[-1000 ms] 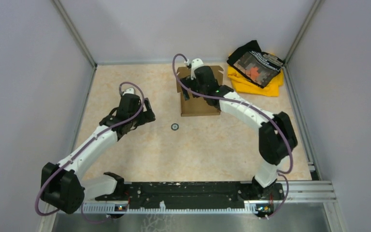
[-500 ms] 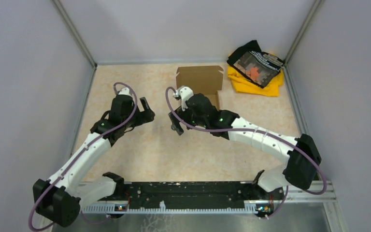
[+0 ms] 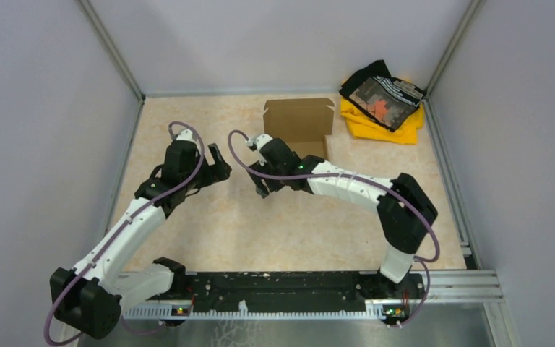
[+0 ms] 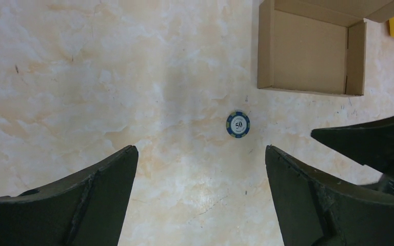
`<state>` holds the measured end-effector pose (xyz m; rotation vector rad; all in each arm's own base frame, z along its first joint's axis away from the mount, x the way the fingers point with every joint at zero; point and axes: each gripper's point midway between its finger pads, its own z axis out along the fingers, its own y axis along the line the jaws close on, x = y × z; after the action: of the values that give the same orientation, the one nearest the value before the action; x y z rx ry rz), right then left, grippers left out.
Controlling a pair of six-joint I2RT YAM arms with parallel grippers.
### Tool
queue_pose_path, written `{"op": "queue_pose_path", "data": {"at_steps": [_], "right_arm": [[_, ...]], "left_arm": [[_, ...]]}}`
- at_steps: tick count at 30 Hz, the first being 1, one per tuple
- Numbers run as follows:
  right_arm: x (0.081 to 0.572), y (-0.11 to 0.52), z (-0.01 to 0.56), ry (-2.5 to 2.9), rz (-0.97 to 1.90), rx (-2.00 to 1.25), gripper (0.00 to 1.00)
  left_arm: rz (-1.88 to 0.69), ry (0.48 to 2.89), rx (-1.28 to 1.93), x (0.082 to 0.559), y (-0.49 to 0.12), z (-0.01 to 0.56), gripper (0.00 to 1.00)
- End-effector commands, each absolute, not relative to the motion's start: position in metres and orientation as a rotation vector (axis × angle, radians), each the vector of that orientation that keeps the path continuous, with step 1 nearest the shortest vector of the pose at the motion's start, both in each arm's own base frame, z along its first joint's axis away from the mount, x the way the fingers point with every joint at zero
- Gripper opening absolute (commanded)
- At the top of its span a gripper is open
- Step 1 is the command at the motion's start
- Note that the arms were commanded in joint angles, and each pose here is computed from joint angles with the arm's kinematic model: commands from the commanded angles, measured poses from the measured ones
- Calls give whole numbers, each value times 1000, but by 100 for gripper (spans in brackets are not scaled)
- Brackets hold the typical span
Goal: Fold the paper box
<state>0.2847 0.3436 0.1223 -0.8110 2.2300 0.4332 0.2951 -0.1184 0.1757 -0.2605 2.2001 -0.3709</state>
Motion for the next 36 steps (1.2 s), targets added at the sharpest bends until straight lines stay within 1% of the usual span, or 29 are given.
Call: {"op": "queue_pose_path", "data": {"at_steps": [1, 4, 7, 10, 13, 18, 23, 31, 36], "right_arm": [[301, 367, 121, 2267, 480, -831, 68], [302, 373, 101, 2307, 485, -884, 57], [306, 378, 88, 2330, 474, -905, 56], [307, 379, 72, 2357, 446, -944, 53], [313, 375, 64, 2357, 394, -920, 53], [322, 378, 58, 2346, 371, -905, 55], [322, 386, 49, 2351, 392, -930, 57], [328, 386, 40, 2369, 351, -937, 57], [326, 384, 35, 2382, 320, -947, 56]], "left_arm": [[-391, 2184, -256, 304, -120, 176, 99], [-391, 2184, -262, 305, -120, 175, 99], [-375, 2172, -283, 305, -115, 176, 99], [-357, 2132, -323, 303, -104, 186, 99], [-357, 2087, -381, 300, -91, 195, 99], [-340, 2019, -481, 294, -67, 204, 99], [-343, 1984, -548, 290, -52, 209, 99], [-354, 1959, -560, 287, -47, 217, 99], [-358, 1962, -555, 287, -47, 216, 99]]}}
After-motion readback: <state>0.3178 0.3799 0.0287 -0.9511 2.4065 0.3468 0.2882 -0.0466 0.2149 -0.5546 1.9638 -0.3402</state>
